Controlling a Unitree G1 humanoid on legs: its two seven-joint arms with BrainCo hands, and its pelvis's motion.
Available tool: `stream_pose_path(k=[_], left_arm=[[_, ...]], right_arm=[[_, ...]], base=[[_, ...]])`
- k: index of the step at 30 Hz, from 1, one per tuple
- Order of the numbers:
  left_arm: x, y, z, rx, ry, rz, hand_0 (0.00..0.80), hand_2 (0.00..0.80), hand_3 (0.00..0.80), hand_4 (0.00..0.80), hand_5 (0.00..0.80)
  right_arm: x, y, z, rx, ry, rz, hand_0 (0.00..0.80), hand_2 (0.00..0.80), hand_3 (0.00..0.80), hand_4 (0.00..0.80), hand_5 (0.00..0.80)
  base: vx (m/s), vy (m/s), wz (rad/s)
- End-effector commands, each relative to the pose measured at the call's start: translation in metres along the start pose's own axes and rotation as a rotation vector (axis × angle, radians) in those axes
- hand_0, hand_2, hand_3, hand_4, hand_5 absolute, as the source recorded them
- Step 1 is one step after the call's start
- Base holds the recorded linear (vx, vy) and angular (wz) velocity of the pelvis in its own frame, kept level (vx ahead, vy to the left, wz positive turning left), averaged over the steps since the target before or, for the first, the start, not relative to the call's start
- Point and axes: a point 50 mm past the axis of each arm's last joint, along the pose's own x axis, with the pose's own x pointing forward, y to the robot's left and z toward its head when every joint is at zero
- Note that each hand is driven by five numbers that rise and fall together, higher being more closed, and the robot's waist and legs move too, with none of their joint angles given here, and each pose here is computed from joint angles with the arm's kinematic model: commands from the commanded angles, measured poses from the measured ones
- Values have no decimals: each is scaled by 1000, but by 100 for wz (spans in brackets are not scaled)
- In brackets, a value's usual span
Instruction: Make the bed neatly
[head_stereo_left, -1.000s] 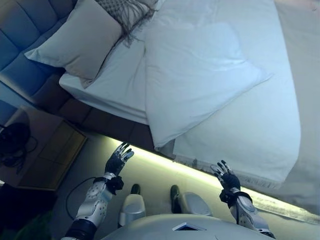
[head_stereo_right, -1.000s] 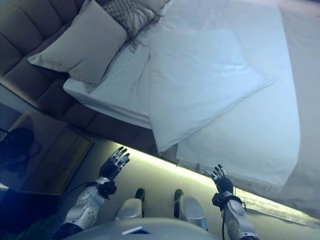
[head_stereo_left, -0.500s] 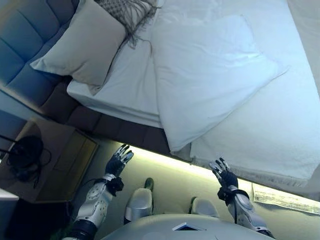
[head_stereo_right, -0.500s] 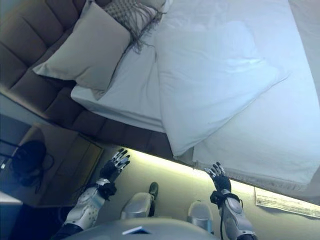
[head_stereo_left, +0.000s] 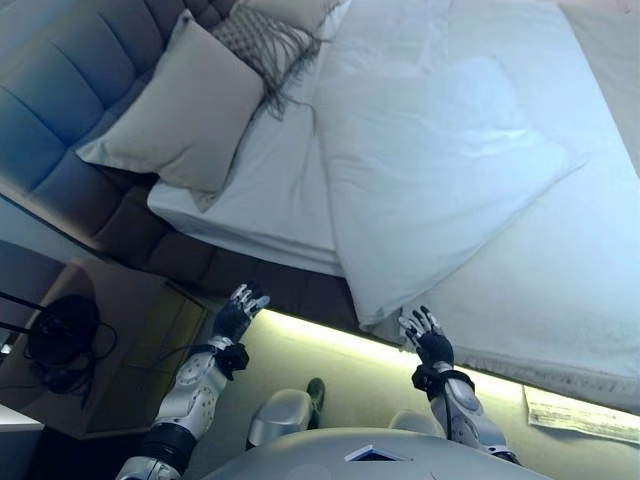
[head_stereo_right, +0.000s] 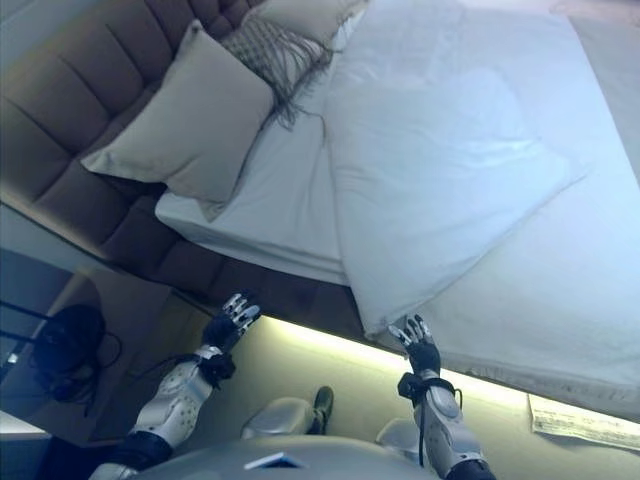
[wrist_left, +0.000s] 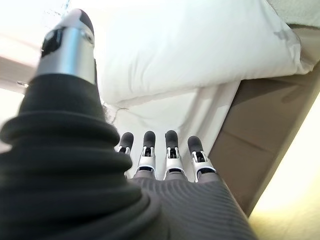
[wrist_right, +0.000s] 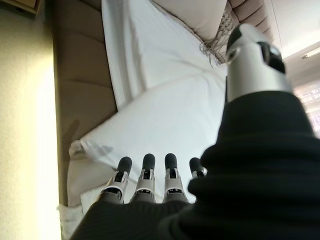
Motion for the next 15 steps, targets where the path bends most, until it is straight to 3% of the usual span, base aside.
stream_pose_path(k=[1,15], left_arm=[[-1,-6,22,15,-111,-21,0,0,0,0,0],[-11,14,18,-12,-102,24,0,0,0,0,0]], right_arm=[[-3,0,26,-3,-138,48,0,0,0,0,0],[6,-9,31,24,-127,57,0,0,0,0,0]], base=[[126,3,0],[152,-49,12]])
